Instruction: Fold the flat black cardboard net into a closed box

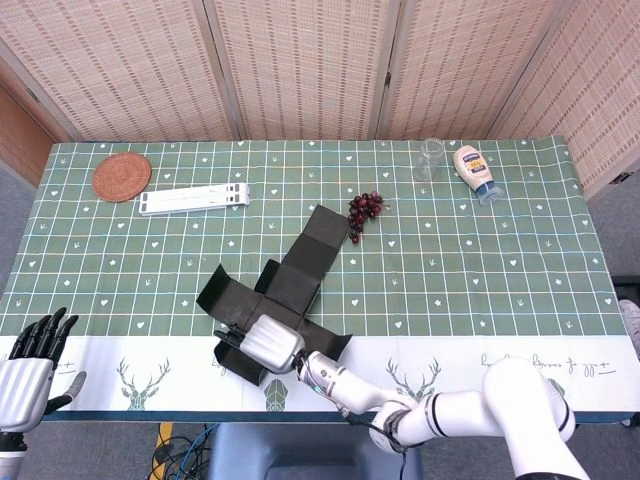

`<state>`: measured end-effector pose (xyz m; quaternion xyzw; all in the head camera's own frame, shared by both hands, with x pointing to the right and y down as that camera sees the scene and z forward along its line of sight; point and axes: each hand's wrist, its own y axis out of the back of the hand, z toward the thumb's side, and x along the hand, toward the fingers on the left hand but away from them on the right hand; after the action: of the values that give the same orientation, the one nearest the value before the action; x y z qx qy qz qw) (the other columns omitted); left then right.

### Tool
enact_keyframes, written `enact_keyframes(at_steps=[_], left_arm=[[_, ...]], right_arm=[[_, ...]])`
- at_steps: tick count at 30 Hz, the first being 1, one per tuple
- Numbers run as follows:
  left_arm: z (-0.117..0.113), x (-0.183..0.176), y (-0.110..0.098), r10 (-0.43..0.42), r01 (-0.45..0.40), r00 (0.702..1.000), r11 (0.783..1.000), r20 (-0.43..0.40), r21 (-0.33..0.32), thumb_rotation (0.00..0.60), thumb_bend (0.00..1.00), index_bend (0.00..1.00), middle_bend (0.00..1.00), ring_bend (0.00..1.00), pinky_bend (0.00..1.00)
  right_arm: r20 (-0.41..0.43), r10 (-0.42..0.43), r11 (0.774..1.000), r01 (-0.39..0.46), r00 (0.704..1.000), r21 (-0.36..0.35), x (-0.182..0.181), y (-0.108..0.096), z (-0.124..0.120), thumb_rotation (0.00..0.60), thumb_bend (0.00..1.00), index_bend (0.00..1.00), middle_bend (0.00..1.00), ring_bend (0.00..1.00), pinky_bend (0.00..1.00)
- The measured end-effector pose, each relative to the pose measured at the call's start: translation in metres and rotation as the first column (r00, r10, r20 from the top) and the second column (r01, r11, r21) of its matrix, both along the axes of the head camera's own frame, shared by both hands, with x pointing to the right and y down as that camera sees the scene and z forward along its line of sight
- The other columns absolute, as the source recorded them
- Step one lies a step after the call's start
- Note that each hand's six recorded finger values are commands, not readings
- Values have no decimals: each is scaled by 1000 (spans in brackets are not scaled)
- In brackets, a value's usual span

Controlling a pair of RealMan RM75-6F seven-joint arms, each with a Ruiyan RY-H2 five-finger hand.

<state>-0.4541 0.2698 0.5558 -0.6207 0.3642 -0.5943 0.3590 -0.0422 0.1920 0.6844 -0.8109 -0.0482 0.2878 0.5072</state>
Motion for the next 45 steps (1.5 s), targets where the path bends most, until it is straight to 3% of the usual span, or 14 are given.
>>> enact_keyframes(at_steps=[5, 10, 17, 20, 24, 28, 33, 39, 45], left_arm=[[-1, 0, 0, 2, -2, 1000, 1000, -2, 0, 600, 297, 49, 0, 23, 92], [-3, -2, -1, -2, 2, 1000, 1000, -1, 4, 600, 297, 49, 0, 23, 92], [-3, 2, 0, 7, -7, 1000, 1000, -8, 6, 600, 297, 49, 0, 23, 92], [-3, 3, 0, 8, -8, 1000, 1000, -8, 6, 600, 297, 49, 0, 23, 92], [-2, 6, -1, 14, -14, 1000, 1000, -12, 5, 600, 297, 49, 0, 23, 92], [-1, 8, -2, 20, -20, 1000, 1000, -13, 2, 600, 297, 49, 0, 23, 92], [-3, 6, -1, 14, -14, 1000, 1000, -7, 4, 600, 297, 49, 0, 23, 92], [-2, 2, 2, -1, 1, 1000, 1000, -1, -3, 600, 297, 49, 0, 23, 92], [-2, 1, 2, -2, 2, 1000, 1000, 1, -3, 600, 297, 49, 0, 23, 92]], right_arm=[[-1, 94, 995, -94, 996, -19, -23, -23, 5, 600, 0, 0, 178, 852, 1000], [38, 96, 994, -94, 995, -52, -24, -27, -10, 600, 0, 0, 186, 851, 1000], [45, 115, 993, -114, 992, -15, 18, -57, -34, 600, 1, 6, 214, 851, 1000], [3, 146, 989, -146, 989, 24, 46, -79, -35, 600, 60, 80, 240, 851, 1000], [-69, 191, 981, -189, 979, 33, 72, -97, -25, 600, 125, 161, 268, 852, 1000], [-149, 211, 977, -207, 966, 45, 90, -106, -5, 600, 130, 171, 270, 852, 1000], [-205, 215, 976, -205, 955, 69, 97, -110, 13, 600, 139, 181, 275, 852, 1000], [-253, 225, 974, -215, 941, 68, 100, -113, 32, 600, 215, 216, 305, 859, 1000], [-279, 196, 980, -184, 940, 70, 92, -106, 46, 600, 300, 342, 381, 875, 1000]])
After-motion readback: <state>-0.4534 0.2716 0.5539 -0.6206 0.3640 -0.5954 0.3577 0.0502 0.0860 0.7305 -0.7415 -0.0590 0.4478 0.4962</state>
